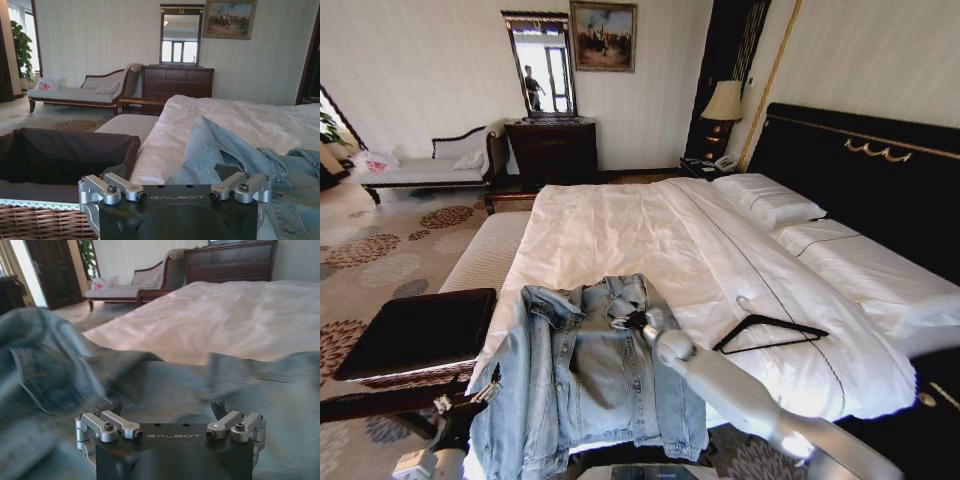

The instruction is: Pick up the clothes from the bed and hang them on the clothes hanger.

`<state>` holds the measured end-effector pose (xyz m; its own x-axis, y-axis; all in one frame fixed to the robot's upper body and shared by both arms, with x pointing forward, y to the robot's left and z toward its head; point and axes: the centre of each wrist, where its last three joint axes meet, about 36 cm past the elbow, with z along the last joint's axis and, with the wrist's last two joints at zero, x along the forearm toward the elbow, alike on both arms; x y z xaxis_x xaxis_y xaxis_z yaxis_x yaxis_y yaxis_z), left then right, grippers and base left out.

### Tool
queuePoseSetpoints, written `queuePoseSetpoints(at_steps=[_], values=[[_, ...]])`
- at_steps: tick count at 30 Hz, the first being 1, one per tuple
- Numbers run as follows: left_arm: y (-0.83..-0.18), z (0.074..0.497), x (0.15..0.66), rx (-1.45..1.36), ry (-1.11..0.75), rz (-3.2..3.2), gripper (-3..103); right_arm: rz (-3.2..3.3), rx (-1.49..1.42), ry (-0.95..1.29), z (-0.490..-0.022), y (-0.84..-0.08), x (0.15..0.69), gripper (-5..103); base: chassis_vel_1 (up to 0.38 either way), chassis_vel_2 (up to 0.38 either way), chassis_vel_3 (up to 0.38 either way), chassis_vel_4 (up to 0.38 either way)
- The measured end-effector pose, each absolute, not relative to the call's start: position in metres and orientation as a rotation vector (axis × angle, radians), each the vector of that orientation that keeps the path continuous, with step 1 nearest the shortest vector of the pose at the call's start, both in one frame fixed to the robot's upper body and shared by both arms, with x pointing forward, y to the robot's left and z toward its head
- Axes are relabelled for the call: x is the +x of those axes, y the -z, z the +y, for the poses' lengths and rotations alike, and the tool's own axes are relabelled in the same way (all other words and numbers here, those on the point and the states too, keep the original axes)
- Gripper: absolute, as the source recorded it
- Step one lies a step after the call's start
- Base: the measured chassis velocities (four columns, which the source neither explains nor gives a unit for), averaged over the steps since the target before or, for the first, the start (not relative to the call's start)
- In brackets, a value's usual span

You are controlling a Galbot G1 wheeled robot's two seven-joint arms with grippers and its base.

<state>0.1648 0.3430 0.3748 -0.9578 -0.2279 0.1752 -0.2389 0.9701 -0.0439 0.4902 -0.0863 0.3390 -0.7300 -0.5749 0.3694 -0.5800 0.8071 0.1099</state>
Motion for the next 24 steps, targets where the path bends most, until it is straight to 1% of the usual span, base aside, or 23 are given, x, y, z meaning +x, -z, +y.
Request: queuePoseSetpoints(at_steps=[1,3,5,6,8,9,11,18,22,23,24], values=[[-0.375,0.342,0.165,0.352,-0.098,-2.948,101,-2.6,0.873,-0.005,-0.078,-0.338,0.493,99,0.0,0.0,0.0,0.0],[-0.375,0.341,0.165,0.353,-0.102,-2.948,100,-2.594,0.86,0.003,-0.064,-0.335,0.499,99,0.0,0.0,0.0,0.0],[-0.375,0.34,0.165,0.354,-0.104,-2.948,100,-2.593,0.846,-0.007,-0.06,-0.332,0.502,98,0.0,0.0,0.0,0.0],[-0.375,0.34,0.165,0.356,-0.106,-2.947,97,-2.595,0.833,-0.025,-0.058,-0.328,0.506,98,0.0,0.0,0.0,0.0],[-0.375,0.34,0.165,0.356,-0.106,-2.947,99,-2.598,0.826,-0.037,-0.058,-0.326,0.507,98,0.0,0.0,0.0,0.0],[-0.374,0.34,0.165,0.358,-0.11,-2.947,101,-2.613,0.791,-0.103,-0.059,-0.318,0.515,98,0.0,0.0,0.0,0.0],[-0.374,0.339,0.165,0.359,-0.115,-2.946,100,-2.627,0.742,-0.162,-0.064,-0.309,0.525,97,0.0,0.0,0.0,0.0],[-0.373,0.338,0.168,0.353,-0.125,-2.943,100,-2.628,0.7,-0.194,-0.066,-0.301,0.536,94,0.0,0.0,0.0,0.0],[-0.373,0.337,0.169,0.35,-0.128,-2.941,100,-2.615,0.686,-0.197,-0.057,-0.294,0.542,93,0.0,0.0,0.0,0.0],[-0.373,0.337,0.169,0.351,-0.129,-2.941,100,-2.611,0.681,-0.204,-0.054,-0.292,0.544,89,0.0,0.0,0.0,0.0],[-0.373,0.337,0.169,0.352,-0.13,-2.94,100,-2.61,0.679,-0.208,-0.051,-0.291,0.545,89,0.0,0.0,0.0,0.0]])
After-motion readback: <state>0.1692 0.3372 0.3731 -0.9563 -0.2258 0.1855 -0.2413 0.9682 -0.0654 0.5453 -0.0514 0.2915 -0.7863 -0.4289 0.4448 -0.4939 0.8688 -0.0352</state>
